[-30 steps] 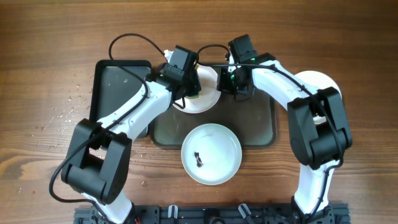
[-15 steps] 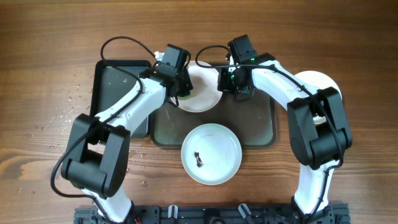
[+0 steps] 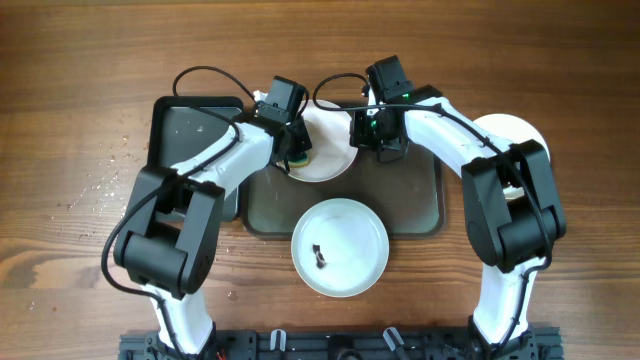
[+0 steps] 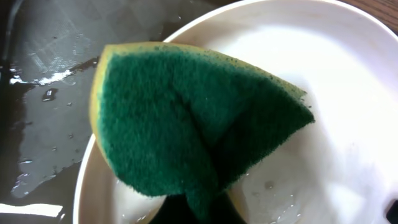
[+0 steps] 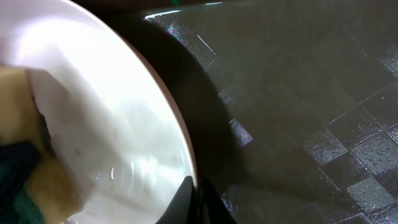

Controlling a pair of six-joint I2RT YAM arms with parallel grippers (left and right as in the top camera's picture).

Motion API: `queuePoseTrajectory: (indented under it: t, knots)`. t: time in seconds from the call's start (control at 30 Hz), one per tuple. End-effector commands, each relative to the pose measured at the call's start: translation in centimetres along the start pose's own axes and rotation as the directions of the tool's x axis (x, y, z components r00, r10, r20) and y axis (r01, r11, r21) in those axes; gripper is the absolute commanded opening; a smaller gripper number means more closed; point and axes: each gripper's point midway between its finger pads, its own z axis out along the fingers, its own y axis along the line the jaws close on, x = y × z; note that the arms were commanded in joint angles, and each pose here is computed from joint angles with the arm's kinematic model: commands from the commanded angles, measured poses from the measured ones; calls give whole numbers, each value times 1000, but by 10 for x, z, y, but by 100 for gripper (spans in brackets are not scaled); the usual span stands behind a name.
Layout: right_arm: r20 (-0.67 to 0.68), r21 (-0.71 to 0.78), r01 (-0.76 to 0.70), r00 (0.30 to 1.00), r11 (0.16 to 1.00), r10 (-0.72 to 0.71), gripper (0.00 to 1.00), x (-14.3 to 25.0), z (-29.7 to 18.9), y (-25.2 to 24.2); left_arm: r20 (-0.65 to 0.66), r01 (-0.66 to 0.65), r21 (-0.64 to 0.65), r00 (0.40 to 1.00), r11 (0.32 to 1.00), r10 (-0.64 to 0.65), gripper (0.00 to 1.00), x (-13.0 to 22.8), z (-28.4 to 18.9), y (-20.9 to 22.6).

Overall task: Clean dirty plates on tray and stack at the side
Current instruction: 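Rub the sponge over the plate while the right gripper holds it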

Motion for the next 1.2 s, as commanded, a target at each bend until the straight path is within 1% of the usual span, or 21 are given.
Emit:
queuePoseTrajectory:
  t: [0.0, 0.2, 0.43, 0.47, 0.5, 0.7, 0.8, 0.87, 0.97, 1.03, 1.17]
  knots:
    - [-8, 51, 20, 1000, 999, -19, 4, 3, 9, -12, -148, 17, 90, 989, 996, -4, 4, 31, 25, -13]
    - [-5, 44, 48, 999, 998, -48, 4, 5, 10, -6, -200, 31, 237, 980, 971, 18, 4, 37, 23, -40]
    - [1, 38, 61, 998, 997, -61, 4, 5, 11, -1, -224, 33, 401, 973, 916, 63, 4, 37, 11, -70]
    - [1, 38, 60, 998, 997, -61, 4, 5, 11, -1, -207, 9, 419, 975, 908, 86, 4, 34, 7, -74]
    - [1, 38, 61, 998, 997, -61, 4, 5, 11, -1, -137, -30, 450, 985, 893, 102, 4, 14, -13, -81]
    - [1, 38, 62, 998, 997, -62, 4, 5, 11, -1, 22, -72, 508, 997, 858, 71, 4, -30, -74, -89]
    - [1, 38, 62, 998, 997, -62, 4, 5, 11, -1, 79, -79, 472, 996, 878, 47, 4, -42, -88, -82]
    - [1, 38, 62, 998, 997, -62, 4, 5, 11, -1, 97, -56, 374, 995, 926, 22, 4, -45, -81, -63]
    - [1, 38, 62, 998, 997, -62, 4, 5, 11, -1, 84, -24, 241, 996, 970, 4, 4, -40, -65, -37]
    - [1, 38, 62, 998, 997, -62, 4, 5, 11, -1, 72, -10, 161, 997, 987, -2, 4, -36, -54, -21]
    - [1, 38, 61, 998, 997, -61, 4, 5, 11, -1, 25, -1, 120, 1000, 993, -2, 4, -25, -34, -11]
